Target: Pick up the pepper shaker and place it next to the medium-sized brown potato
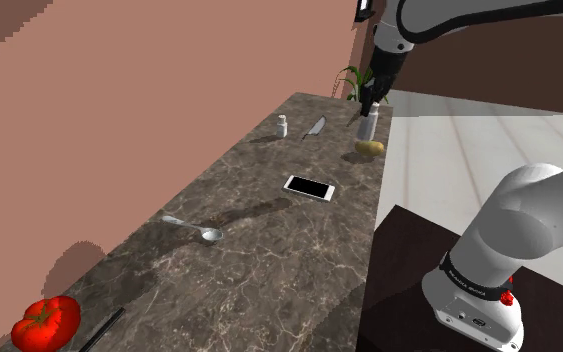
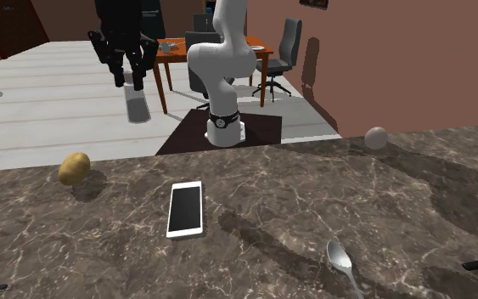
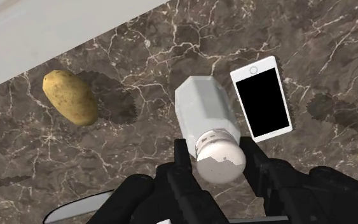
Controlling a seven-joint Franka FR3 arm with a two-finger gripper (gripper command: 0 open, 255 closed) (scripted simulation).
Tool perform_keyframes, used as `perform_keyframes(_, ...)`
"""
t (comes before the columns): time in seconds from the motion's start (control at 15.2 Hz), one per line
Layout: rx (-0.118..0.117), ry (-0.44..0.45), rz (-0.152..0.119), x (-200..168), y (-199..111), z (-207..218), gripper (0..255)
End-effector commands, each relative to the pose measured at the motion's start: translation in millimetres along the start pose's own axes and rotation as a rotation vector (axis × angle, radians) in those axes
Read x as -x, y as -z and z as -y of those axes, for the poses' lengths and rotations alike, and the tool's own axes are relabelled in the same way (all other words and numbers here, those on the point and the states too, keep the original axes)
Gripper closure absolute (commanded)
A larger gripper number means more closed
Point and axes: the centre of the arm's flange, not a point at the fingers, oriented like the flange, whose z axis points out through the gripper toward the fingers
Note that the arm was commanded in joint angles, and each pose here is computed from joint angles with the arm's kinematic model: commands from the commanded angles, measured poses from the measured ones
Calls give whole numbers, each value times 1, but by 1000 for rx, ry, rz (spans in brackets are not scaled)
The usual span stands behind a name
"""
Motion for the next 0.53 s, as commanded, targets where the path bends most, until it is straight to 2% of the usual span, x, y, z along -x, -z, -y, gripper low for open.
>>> perform_keyframes(0.0,1,1,0,-6,-3,-29,255)
perform_keyframes(0.2,1,1,0,-17,-8,-69,255)
perform_keyframes(0.46,1,1,0,-13,-29,-67,255)
